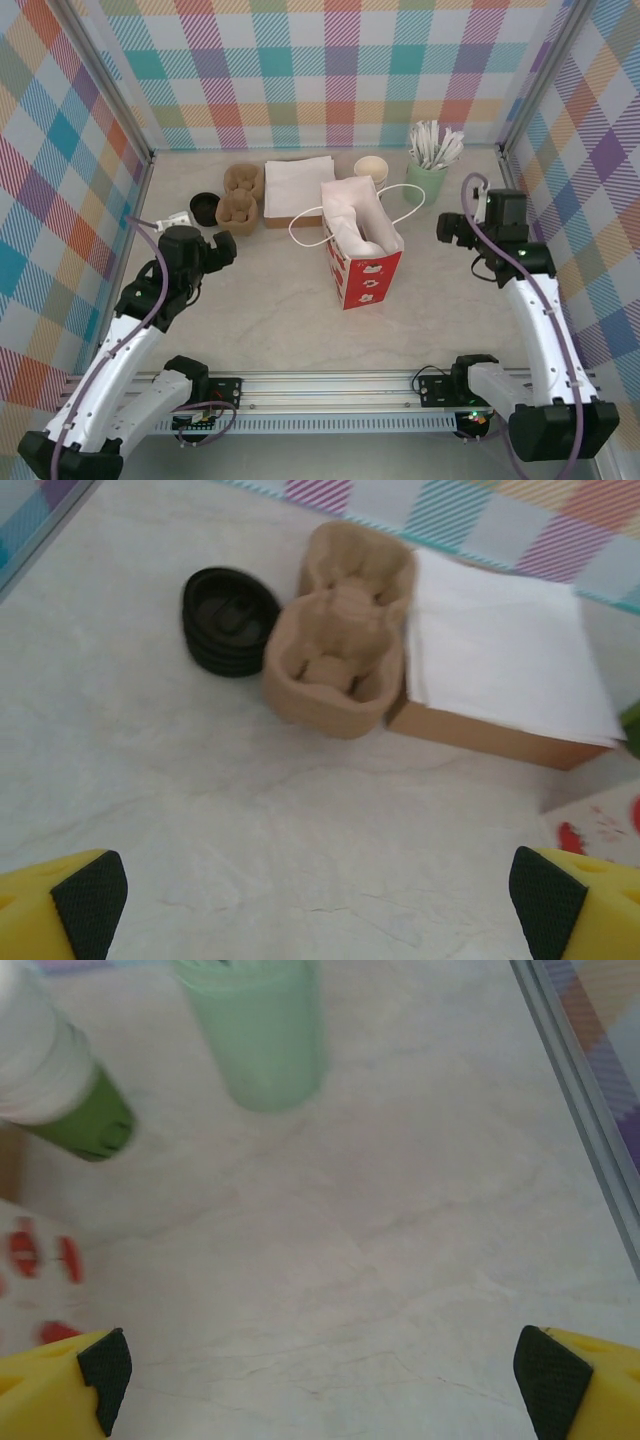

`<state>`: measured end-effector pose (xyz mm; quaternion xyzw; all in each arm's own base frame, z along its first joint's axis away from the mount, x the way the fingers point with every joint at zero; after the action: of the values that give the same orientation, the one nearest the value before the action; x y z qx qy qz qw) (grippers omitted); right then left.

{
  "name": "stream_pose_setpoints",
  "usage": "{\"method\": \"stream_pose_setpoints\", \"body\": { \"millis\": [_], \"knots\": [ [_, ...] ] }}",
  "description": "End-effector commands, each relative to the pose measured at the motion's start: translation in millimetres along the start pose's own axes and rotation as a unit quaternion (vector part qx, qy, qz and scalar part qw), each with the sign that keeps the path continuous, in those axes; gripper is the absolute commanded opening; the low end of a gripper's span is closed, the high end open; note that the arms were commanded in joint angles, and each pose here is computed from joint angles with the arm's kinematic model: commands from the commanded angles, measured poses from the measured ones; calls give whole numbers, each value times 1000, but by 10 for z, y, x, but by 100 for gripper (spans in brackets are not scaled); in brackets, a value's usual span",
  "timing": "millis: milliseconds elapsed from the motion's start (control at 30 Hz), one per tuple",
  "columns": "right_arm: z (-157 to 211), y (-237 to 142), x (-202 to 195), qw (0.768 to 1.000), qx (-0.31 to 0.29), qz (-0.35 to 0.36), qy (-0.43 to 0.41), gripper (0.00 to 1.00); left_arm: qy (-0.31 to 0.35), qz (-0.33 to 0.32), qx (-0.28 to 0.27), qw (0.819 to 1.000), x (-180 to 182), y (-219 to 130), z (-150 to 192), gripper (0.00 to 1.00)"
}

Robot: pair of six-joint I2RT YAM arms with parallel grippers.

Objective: Pack the takeout coffee

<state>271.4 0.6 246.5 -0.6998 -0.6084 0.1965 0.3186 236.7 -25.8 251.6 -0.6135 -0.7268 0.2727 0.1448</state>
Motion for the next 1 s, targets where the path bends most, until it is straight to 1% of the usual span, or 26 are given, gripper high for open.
{"method": "stream_pose_setpoints", "body": {
  "millis": [0, 100, 200, 267, 367, 467, 500, 600, 633, 700, 800, 967],
  "knots": [
    [-3, 302, -148, 996, -66, 41, 37, 100, -26, -33, -12, 999, 178, 159, -1, 100],
    [212, 696, -192, 996, -61, 48, 42, 100, -19, -85, -27, 996, 361, 360, 52, 100],
    [273, 1011, -179, 995, -80, 42, 40, 100, 11, -115, -33, 993, 438, 567, 124, 100],
    [279, 1181, -125, 995, -99, 22, 26, 100, 14, -144, -35, 989, 498, 678, 141, 100],
    [271, 1394, -9, 992, -122, -16, -5, 100, 36, -152, -29, 987, 498, 875, 220, 100],
    [303, 1555, 75, 988, -146, -50, -14, 100, 50, -136, -41, 989, 442, 1052, 269, 99],
    [343, 1599, 118, 987, -146, -67, -23, 100, 60, -124, -49, 989, 405, 1100, 269, 99],
    [426, 1567, 162, 981, -168, -94, -35, 100, 82, -108, -73, 988, 349, 1181, 248, 99],
    [457, 1575, 179, 976, -184, -104, -42, 100, 89, -101, -83, 987, 332, 1195, 233, 99],
    [481, 1595, 201, 979, -163, -116, -46, 100, 106, -82, -107, 985, 267, 1229, 189, 100],
    [457, 1602, 174, 979, -162, -117, -39, 100, 128, -50, -127, 982, 160, 1316, 182, 100],
    [459, 1603, 169, 979, -162, -116, -39, 100, 140, 9, -137, 981, -1, 1542, 333, 100]
  ]
}}
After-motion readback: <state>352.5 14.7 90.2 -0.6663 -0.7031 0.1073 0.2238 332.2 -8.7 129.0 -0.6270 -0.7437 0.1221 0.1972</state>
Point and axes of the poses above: each hand's point on the last joint's axis, 136 mm out from that joint toward the fingers, its own y axis out along the fingers, its own x axis along the line the jaws close on, z = x × y, the point moved 4 cm from there along -y, back along the fingers, and after that the axes turned 6 degrees about y, right-handed, at the moved point
